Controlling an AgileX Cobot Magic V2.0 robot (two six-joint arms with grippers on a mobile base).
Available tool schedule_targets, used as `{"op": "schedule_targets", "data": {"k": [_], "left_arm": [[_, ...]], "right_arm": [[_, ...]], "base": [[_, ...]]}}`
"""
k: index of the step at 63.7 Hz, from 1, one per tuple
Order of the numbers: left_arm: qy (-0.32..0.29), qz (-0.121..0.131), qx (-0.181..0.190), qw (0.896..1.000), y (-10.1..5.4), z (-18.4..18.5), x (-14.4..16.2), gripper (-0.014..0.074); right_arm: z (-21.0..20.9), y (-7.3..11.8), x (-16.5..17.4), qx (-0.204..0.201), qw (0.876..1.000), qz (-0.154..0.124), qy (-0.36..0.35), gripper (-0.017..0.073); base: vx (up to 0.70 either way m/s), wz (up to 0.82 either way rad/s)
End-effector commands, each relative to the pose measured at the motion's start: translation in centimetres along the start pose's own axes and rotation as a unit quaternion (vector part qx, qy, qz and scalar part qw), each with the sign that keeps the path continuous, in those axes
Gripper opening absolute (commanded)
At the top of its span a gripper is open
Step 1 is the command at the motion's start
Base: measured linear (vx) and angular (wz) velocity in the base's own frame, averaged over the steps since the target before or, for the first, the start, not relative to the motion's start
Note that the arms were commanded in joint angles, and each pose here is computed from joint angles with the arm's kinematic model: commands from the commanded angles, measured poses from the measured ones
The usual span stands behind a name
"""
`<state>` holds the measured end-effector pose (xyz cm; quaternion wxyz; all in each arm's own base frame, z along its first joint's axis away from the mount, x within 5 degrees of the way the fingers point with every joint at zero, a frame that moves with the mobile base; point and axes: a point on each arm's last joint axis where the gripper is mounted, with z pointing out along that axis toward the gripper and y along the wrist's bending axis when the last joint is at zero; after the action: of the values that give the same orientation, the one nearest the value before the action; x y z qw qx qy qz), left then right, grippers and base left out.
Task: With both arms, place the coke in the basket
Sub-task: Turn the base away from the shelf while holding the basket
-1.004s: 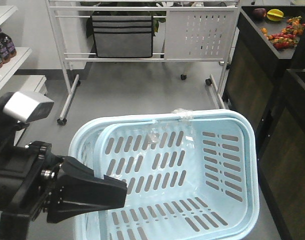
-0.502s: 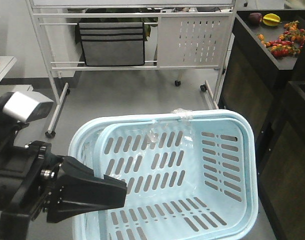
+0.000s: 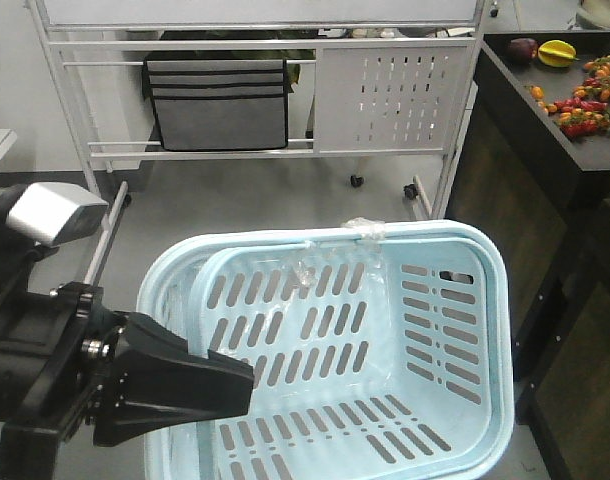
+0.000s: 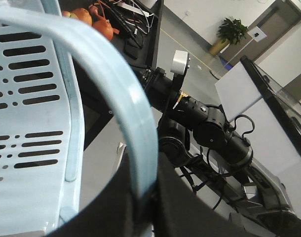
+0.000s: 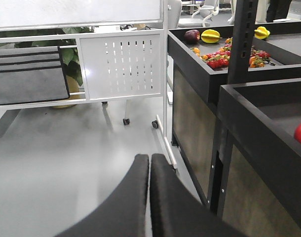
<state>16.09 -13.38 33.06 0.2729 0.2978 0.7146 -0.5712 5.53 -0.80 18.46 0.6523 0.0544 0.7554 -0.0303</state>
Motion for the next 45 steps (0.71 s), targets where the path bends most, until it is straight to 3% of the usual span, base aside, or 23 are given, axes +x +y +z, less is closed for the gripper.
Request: {"op": "schedule_targets", "data": {"k": [1, 45], "left_arm": [[-0.027, 0.009, 0.069, 0.997, -2.2, -0.4, -0.88, -0.0007], [-0.027, 0.009, 0.069, 0.997, -2.2, -0.4, -0.88, -0.0007]], "right_arm": [[-0.07, 0.08, -0.36, -0.003, 0.999, -0.005, -0.039, -0.0005], [-0.07, 0.08, -0.36, -0.003, 0.999, -0.005, -0.039, -0.0005]], "base": [[0.28, -0.01], [0.31, 0.0]]}}
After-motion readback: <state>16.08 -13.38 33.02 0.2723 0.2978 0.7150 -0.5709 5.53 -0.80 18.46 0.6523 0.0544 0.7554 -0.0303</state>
